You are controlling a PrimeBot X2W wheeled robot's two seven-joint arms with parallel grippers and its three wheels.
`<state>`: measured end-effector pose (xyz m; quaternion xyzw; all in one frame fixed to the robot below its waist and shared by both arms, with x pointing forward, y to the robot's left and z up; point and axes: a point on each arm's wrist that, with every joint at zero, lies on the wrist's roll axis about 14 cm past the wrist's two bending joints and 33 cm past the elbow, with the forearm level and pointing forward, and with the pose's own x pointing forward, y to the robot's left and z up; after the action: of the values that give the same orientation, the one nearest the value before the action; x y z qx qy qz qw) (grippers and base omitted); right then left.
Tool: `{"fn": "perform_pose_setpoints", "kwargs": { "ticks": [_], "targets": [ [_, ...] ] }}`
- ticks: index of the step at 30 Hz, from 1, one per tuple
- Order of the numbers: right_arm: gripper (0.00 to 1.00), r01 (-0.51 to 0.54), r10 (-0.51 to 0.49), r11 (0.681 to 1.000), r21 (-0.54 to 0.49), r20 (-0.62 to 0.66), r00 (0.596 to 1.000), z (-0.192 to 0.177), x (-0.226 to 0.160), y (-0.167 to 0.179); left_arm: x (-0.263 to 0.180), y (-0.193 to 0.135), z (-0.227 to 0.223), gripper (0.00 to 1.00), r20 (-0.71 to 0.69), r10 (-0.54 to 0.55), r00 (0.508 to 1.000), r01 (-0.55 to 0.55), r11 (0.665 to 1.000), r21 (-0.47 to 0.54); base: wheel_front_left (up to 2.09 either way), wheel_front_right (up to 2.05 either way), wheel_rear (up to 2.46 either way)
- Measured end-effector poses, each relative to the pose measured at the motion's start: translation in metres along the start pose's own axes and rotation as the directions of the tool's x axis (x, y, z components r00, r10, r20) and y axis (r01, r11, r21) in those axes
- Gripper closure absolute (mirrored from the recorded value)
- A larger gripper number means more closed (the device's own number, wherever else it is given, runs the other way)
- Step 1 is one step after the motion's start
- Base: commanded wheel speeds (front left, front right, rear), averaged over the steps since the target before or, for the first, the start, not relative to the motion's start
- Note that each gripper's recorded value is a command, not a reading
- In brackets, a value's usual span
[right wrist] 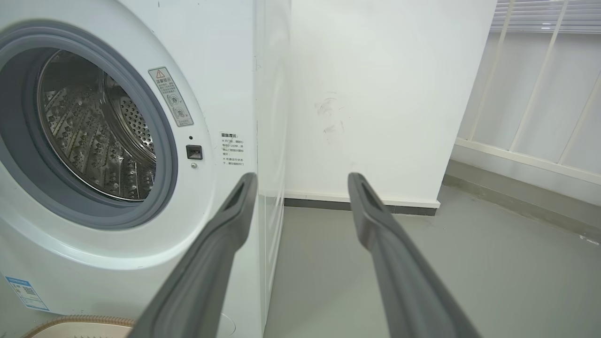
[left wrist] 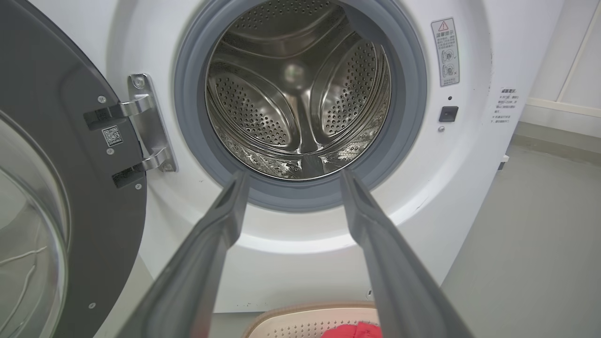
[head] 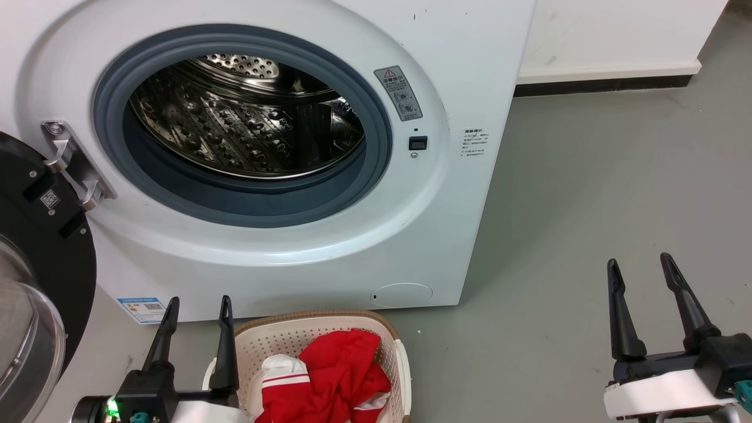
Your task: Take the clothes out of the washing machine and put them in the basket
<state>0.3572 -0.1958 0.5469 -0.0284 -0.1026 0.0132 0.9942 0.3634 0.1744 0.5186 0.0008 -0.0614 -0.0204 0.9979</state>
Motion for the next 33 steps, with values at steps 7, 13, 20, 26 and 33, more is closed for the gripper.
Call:
{"fn": "perform_pose_setpoints", "kwargs": {
  "ticks": [7,13,20,26,33],
  "targets": [
    [0.00,-0.002,0.002,1.000,0.001,-0.004,1.000,-0.002,0.001,0.001,0.000,0.001,-0.002,0.00,-0.005,0.010,1.000,-0.010,1.000,0.001,0.00,0.00,0.00],
    [1.00,-0.004,0.004,1.000,0.007,-0.040,0.999,-0.012,-0.003,0.002,-0.003,0.002,-0.012,1.00,-0.041,0.015,0.999,-0.016,1.000,-0.015,0.00,0.00,0.00],
    [1.00,0.029,-0.019,0.991,0.132,-0.078,0.997,-0.023,-0.007,0.001,-0.006,0.007,-0.026,1.00,-0.104,0.042,0.994,-0.055,0.990,-0.127,0.00,0.00,0.00],
    [1.00,0.067,-0.041,0.965,0.254,-0.107,0.993,-0.030,-0.008,-0.003,-0.007,0.012,-0.030,1.00,-0.130,0.064,0.989,-0.094,0.966,-0.239,0.00,0.00,0.00],
    [1.00,0.101,-0.058,0.920,0.380,-0.123,0.991,-0.033,-0.005,-0.005,-0.004,0.015,-0.033,1.00,-0.153,0.081,0.985,-0.132,0.924,-0.358,0.00,0.00,0.00]
  ]
}}
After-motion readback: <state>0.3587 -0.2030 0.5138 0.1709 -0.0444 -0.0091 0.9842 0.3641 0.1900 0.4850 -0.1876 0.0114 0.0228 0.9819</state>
